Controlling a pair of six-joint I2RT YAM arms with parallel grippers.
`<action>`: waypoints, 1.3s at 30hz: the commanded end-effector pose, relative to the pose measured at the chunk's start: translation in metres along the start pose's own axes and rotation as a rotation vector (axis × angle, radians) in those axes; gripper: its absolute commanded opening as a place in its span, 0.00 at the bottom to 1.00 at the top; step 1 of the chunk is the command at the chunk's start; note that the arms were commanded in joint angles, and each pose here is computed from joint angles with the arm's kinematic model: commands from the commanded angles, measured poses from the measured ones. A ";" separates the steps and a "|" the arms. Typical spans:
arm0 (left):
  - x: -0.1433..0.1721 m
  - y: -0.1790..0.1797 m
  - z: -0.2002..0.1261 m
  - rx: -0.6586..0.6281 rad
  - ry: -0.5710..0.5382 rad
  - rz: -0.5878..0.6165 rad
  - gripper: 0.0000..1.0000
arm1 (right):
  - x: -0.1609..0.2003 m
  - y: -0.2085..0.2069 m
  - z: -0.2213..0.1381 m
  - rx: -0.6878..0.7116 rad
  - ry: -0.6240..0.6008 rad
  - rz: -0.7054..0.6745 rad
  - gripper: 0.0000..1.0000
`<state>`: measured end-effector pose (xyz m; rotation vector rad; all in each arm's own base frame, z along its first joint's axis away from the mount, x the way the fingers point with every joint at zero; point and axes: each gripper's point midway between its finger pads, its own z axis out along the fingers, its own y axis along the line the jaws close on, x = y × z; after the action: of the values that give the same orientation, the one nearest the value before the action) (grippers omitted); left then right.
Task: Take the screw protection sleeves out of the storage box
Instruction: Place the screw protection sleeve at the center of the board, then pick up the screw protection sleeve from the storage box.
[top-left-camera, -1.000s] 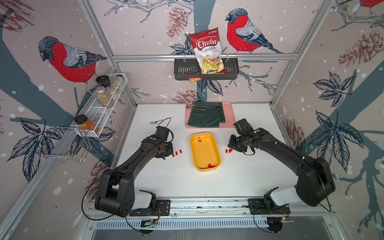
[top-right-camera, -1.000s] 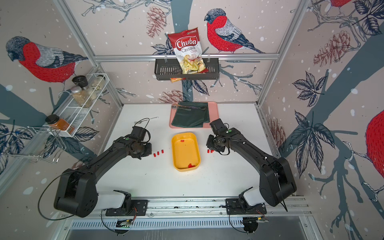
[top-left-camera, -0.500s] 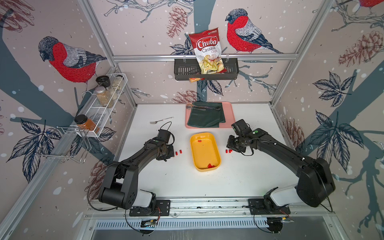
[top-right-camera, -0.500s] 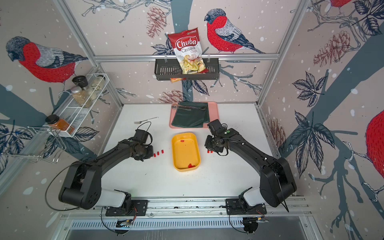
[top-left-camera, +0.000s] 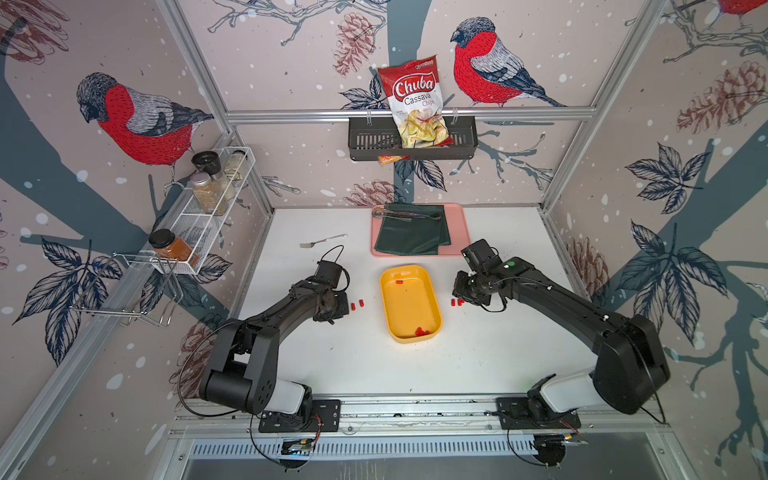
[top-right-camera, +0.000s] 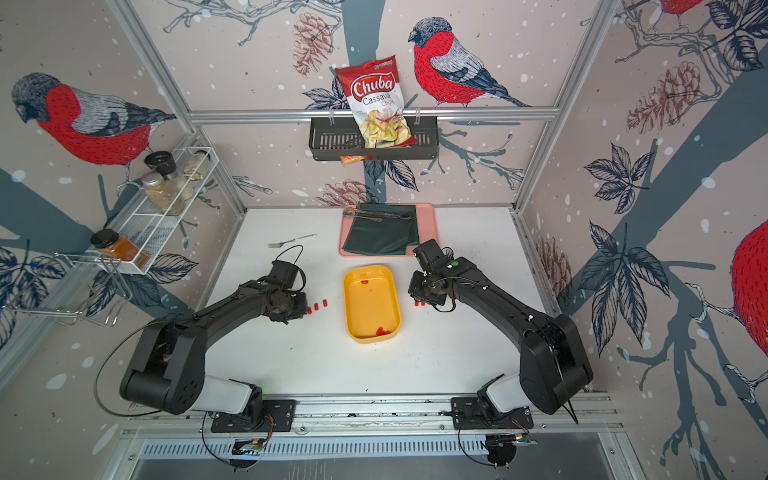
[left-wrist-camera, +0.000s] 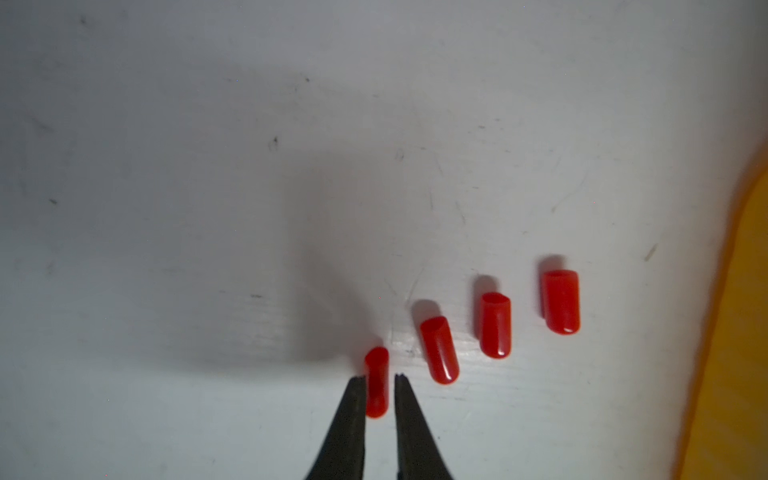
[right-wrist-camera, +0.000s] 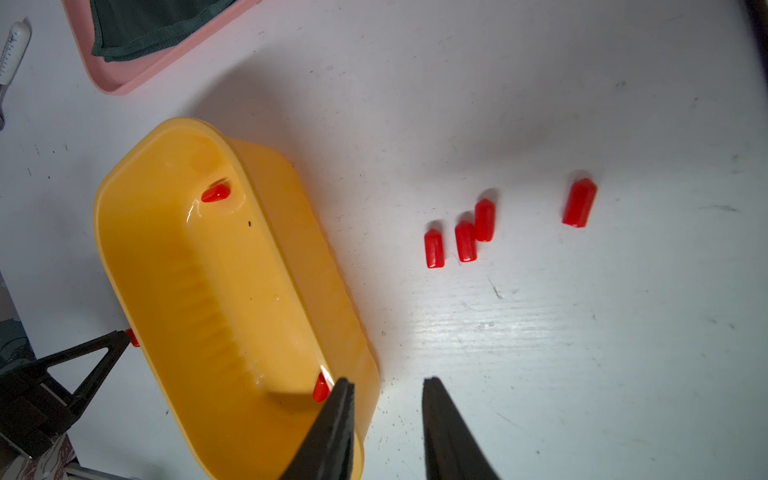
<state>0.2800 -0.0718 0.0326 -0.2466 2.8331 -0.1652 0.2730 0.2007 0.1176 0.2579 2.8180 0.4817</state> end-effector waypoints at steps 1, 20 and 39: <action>-0.007 0.000 -0.005 -0.002 -0.025 -0.008 0.20 | -0.002 0.002 0.001 0.002 -0.012 0.012 0.33; -0.047 -0.115 -0.104 0.434 -0.229 0.133 0.31 | -0.005 0.083 0.006 -0.277 -0.012 0.216 0.35; -0.027 -0.203 -0.043 -0.004 -0.155 1.017 0.29 | -0.029 -0.001 -0.011 -0.297 -0.132 0.455 0.35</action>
<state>0.3204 -0.2877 0.1319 0.8739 2.4570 -0.2465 0.3055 0.2058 0.1374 0.8406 2.4913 0.9555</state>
